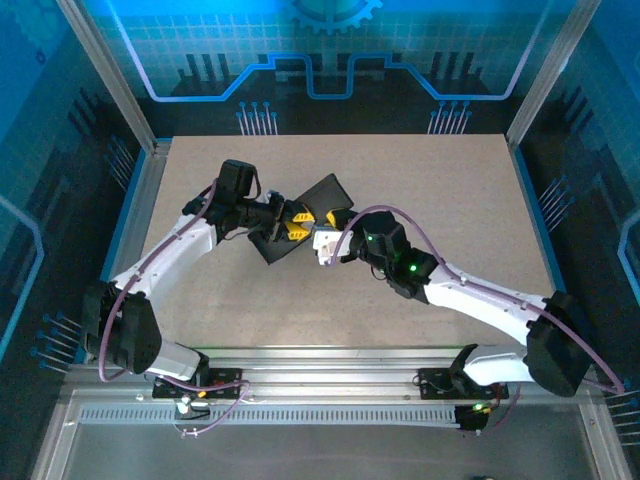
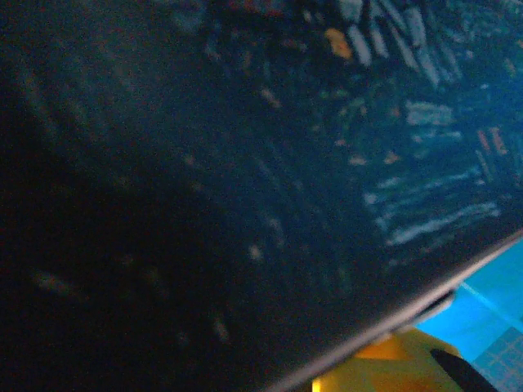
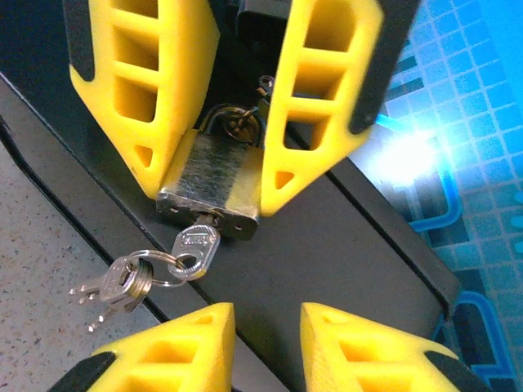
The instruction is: Unlock the padlock with the key
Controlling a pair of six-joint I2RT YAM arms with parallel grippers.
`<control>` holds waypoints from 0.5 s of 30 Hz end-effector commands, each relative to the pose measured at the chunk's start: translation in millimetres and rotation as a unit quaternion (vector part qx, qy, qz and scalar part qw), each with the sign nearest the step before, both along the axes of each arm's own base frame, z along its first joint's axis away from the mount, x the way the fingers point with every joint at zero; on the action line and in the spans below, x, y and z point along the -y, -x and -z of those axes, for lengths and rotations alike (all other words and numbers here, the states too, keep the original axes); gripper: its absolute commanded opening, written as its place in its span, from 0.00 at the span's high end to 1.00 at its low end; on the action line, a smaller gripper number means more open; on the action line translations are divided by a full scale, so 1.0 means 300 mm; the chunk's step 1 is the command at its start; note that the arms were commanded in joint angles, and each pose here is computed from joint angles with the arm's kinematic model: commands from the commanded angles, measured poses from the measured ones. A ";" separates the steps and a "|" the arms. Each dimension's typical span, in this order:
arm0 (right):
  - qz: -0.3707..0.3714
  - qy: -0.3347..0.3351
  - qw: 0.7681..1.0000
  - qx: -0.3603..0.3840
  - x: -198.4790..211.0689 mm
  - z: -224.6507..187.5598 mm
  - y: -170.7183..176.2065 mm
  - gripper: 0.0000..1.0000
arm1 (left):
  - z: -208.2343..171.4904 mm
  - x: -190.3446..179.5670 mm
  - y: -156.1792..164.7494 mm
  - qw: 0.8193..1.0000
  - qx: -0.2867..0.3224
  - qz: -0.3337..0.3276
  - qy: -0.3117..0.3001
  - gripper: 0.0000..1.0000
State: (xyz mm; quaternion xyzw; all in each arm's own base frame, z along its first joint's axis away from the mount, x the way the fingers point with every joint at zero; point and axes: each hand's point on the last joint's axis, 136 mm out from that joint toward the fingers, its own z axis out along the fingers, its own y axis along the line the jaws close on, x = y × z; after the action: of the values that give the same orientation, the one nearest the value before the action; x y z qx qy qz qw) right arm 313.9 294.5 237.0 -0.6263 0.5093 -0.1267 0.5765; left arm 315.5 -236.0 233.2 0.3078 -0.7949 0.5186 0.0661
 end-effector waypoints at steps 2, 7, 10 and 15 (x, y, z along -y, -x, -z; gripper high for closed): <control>-0.018 0.007 1.000 0.009 -0.038 -0.010 -0.006 0.72 | -0.165 0.017 0.007 0.997 0.071 0.023 0.037 1.00; -0.030 0.012 0.999 0.005 -0.067 0.012 0.008 0.72 | -0.167 0.017 0.006 0.996 0.072 0.023 0.037 1.00; -0.038 0.000 0.999 0.004 -0.082 -0.002 0.021 0.72 | -0.166 0.017 0.006 0.996 0.071 0.024 0.038 1.00; -0.045 -0.015 0.999 0.018 -0.106 -0.032 0.032 0.73 | -0.160 0.018 0.007 0.997 0.069 0.024 0.038 1.00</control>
State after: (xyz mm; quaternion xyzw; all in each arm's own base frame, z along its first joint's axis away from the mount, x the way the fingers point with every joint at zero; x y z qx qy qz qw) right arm 308.1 309.7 223.2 -0.6479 0.4964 -0.1184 0.5655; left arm 314.5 -234.7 231.1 0.3129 -0.7956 0.5142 0.0691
